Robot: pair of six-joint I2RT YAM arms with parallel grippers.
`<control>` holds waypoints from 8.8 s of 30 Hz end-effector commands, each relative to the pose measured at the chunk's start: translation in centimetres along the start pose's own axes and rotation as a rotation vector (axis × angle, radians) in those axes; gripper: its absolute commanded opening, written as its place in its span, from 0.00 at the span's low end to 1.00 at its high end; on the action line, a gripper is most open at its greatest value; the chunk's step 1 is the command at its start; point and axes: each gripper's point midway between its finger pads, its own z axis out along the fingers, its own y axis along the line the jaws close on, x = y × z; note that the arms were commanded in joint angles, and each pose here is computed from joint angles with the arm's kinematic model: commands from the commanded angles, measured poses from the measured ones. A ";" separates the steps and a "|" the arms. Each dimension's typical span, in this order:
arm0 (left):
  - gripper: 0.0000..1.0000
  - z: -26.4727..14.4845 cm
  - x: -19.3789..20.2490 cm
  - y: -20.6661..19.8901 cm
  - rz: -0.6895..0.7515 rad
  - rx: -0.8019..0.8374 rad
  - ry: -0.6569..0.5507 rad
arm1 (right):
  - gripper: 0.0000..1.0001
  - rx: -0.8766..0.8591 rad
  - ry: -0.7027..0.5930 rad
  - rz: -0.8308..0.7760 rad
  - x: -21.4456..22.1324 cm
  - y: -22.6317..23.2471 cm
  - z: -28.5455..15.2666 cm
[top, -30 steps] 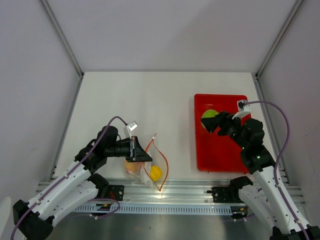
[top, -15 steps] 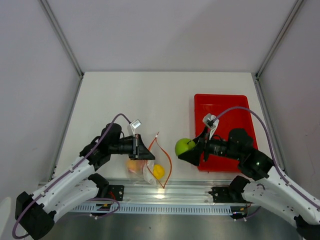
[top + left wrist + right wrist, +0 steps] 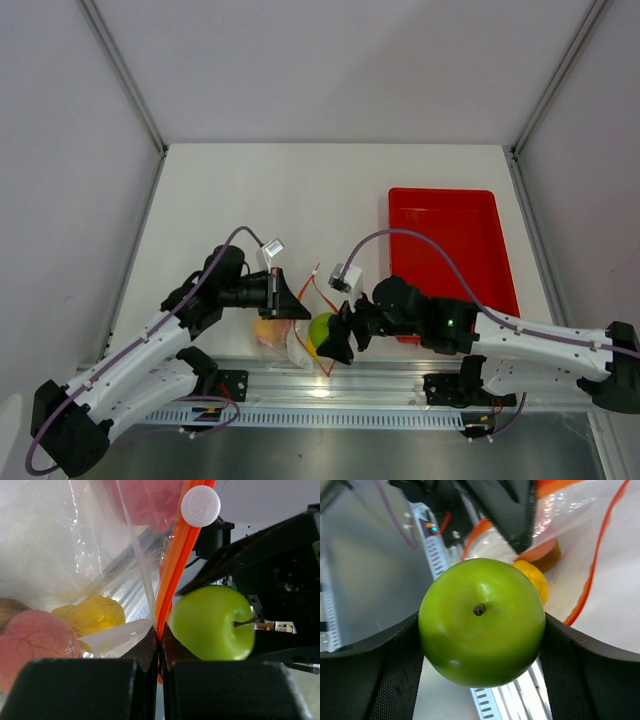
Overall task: Place the food in the zip-top bag and seal the zipper
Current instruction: Place the fake fruit in the zipper food storage bag, then zip the zipper food storage bag at the center of the board.
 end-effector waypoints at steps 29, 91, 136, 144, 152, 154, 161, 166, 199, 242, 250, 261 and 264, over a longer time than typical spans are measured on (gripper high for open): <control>0.01 -0.8 -0.8 -2.8 0.099 0.061 -0.002 | 0.99 0.341 -0.218 0.023 -5.7 -3.6 0.1; 0.01 -7.9 4.0 -11.7 0.152 0.279 0.081 | 0.64 -0.310 -0.287 -0.418 -9.7 -0.9 -3.4; 0.32 -5.7 -0.5 -7.6 0.294 0.037 -0.081 | 0.00 -0.126 -0.243 -0.088 -12.2 2.5 -3.2; 0.45 -4.9 -3.5 -6.5 0.306 -0.029 -0.220 | 0.00 0.033 -0.204 0.111 -9.9 1.5 -3.3; 0.69 -7.9 -5.4 -5.8 0.403 -0.094 -0.470 | 0.00 0.134 -0.294 0.218 -8.6 -0.5 -6.7; 0.71 -8.5 -5.7 -6.3 0.441 -0.084 -0.505 | 0.00 0.142 -0.288 0.231 -8.4 -0.7 -7.0; 0.74 -9.8 -5.2 -10.8 0.664 0.068 -0.515 | 0.00 0.165 -0.240 0.263 -7.3 -1.1 -6.2; 0.70 -9.5 -4.7 -14.5 0.780 0.207 -0.442 | 0.00 0.208 -0.210 0.271 -7.3 -1.5 -6.4; 0.72 -2.9 -11.7 -7.4 0.594 -0.175 -0.411 | 0.00 0.458 -0.045 0.230 -7.7 -8.8 -7.0; 0.40 1.5 -5.6 -13.6 0.910 0.389 -0.264 | 0.00 0.093 0.031 0.245 -8.1 -3.2 -5.9; 0.38 2.1 -5.1 -12.6 0.889 0.372 -0.230 | 0.00 0.081 0.008 0.248 -8.6 -3.0 -6.0; 0.36 2.7 -4.9 -12.3 0.876 0.379 -0.204 | 0.00 0.058 0.012 0.249 -8.4 -2.7 -5.7; 0.31 2.6 -4.8 -12.4 0.877 0.388 -0.199 | 0.00 0.069 0.012 0.251 -8.3 -3.0 -5.7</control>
